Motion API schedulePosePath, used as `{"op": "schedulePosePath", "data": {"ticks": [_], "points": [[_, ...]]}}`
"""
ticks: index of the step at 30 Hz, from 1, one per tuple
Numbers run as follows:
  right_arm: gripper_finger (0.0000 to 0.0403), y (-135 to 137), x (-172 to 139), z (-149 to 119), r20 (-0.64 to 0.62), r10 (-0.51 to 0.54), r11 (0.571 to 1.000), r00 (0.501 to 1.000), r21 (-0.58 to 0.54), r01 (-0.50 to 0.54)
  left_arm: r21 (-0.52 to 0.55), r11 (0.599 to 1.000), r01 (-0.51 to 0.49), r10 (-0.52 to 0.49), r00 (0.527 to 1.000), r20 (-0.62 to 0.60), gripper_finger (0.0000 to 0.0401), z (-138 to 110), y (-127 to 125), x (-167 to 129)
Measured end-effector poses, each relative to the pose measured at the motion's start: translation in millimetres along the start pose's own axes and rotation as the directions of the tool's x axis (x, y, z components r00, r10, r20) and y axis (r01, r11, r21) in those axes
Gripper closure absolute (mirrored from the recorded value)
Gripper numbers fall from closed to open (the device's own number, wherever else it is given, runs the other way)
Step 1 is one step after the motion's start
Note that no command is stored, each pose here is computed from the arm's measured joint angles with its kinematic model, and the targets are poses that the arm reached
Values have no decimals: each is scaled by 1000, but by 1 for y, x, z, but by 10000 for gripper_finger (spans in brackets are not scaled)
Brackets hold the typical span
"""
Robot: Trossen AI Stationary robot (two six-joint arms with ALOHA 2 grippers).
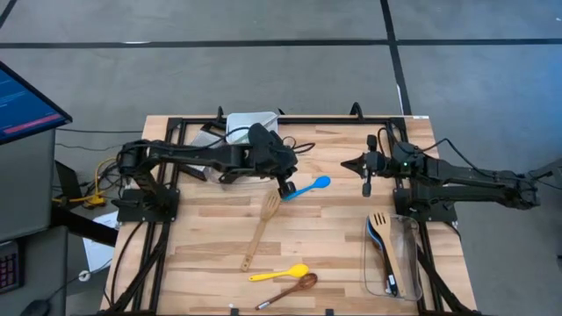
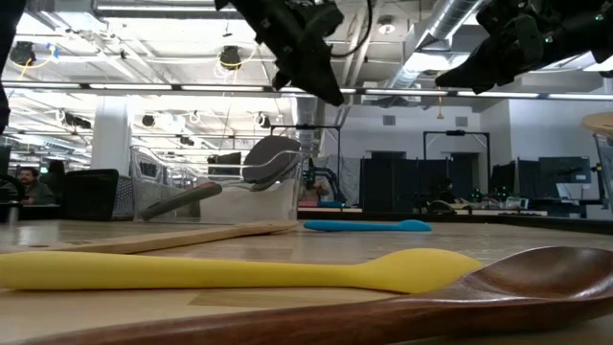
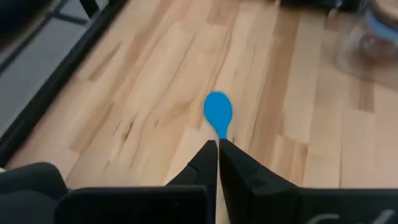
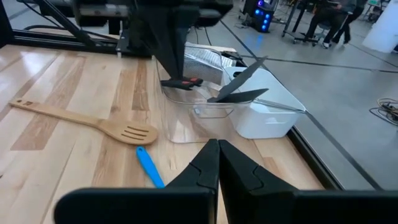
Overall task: Pick & Place Kitchen Items
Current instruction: Put the blue spoon into the bottom transparent bin
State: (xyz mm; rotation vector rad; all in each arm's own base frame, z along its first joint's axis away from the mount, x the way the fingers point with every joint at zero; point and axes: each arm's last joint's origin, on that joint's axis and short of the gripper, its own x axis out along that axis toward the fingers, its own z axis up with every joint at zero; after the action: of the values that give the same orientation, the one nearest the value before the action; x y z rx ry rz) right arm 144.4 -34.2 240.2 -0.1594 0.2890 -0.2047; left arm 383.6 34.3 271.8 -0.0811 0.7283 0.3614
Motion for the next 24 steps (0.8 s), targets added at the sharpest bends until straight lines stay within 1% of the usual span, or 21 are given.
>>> {"op": "schedulePosePath", "data": {"ticks": [4,9,11,13,15,20,24], "points": [[402,0,0,0,0,0,1000,1000,0,0,-11,999,36,-37,999,-40,398,-3,6,14],[402,0,0,0,1,0,1000,1000,0,0,-27,998,63,-65,992,-105,398,-13,10,39],[402,0,0,0,1,0,1000,1000,0,0,-30,997,75,-78,990,-121,398,-14,10,48],[402,0,0,0,1,0,1000,1000,0,0,-31,995,97,-100,988,-118,398,-9,7,54],[402,0,0,0,1,0,1000,1000,0,0,-6,992,123,-123,987,-105,398,-1,4,59],[402,0,0,0,1,1,1000,1000,0,-1,58,990,126,-118,986,-116,398,18,3,67],[402,0,0,0,0,1,1000,1000,0,-1,52,993,110,-103,987,-124,398,26,10,76]]}}
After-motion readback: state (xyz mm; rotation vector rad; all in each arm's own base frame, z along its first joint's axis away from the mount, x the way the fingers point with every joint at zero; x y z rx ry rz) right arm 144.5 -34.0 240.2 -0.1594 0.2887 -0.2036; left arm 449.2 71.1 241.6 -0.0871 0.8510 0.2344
